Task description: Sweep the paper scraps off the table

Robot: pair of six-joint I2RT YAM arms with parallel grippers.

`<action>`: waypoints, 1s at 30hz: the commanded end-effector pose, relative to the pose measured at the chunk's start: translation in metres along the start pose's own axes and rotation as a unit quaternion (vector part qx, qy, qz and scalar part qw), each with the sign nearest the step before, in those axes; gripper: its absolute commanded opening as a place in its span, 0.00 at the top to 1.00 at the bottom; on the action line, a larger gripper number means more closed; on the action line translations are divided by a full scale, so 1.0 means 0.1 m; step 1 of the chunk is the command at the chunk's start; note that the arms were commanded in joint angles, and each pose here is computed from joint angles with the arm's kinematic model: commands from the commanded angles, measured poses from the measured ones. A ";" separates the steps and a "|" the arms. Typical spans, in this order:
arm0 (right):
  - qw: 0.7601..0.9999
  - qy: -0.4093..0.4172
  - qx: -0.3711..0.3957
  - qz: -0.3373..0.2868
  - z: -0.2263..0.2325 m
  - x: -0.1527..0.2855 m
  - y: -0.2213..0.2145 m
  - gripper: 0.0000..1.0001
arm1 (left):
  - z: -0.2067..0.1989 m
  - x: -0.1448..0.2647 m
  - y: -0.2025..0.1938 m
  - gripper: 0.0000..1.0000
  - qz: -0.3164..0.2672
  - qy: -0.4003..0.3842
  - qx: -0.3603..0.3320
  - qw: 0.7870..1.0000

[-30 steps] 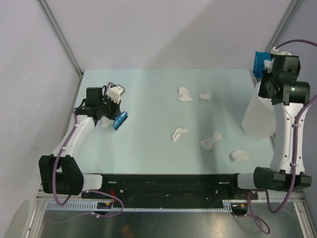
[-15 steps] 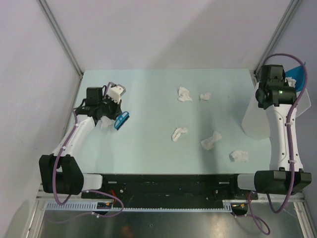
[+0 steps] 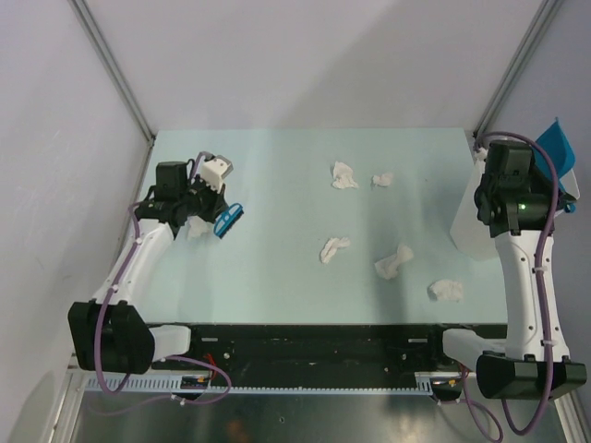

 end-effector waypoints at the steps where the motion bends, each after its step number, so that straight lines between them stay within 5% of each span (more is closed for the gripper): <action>1: 0.996 -0.035 0.068 -0.033 -0.17 -0.09 0.13 0.97 | -0.03 0.12 0.11 1.00 -0.038 -0.004 -0.024 0.999; 5: 0.996 -0.051 0.066 -0.027 -0.23 -0.12 0.16 0.98 | -0.04 0.13 0.10 1.00 -0.037 -0.002 -0.028 0.999; 9: 0.995 -0.100 -0.022 -0.019 -0.40 -0.04 0.14 1.00 | -0.04 0.10 0.08 1.00 -0.033 -0.004 -0.025 0.999; 16: 0.959 -0.129 -0.225 -0.111 -0.71 0.43 0.29 1.00 | -0.02 0.09 0.08 1.00 -0.029 0.001 -0.015 0.999; 21: 0.950 -0.083 -0.250 -0.170 -0.49 0.83 0.69 1.00 | 0.01 0.18 0.12 1.00 -0.035 0.029 -0.012 0.999; 25: 0.932 0.008 -0.246 -0.267 -0.03 1.29 1.11 1.00 | 0.07 0.32 0.05 1.00 -0.031 0.074 -0.012 0.997; 28: 0.899 0.175 -0.219 -0.337 0.56 1.64 1.44 1.00 | 0.10 0.38 -0.02 1.00 -0.030 0.085 -0.002 0.996; 30: 0.856 0.308 -0.200 -0.364 1.06 1.85 1.63 1.00 | 0.16 0.42 -0.07 1.00 -0.022 0.101 0.010 0.995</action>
Point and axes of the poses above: each gripper's point midway between its finger pads, its own x axis back along the fingers, its own z axis along the line the jaws close on, y = z × x, the point moved 7 cm from there along x, back along the fingers, and after that the axes turned 1 degree about -x, right-handed, at the moved point
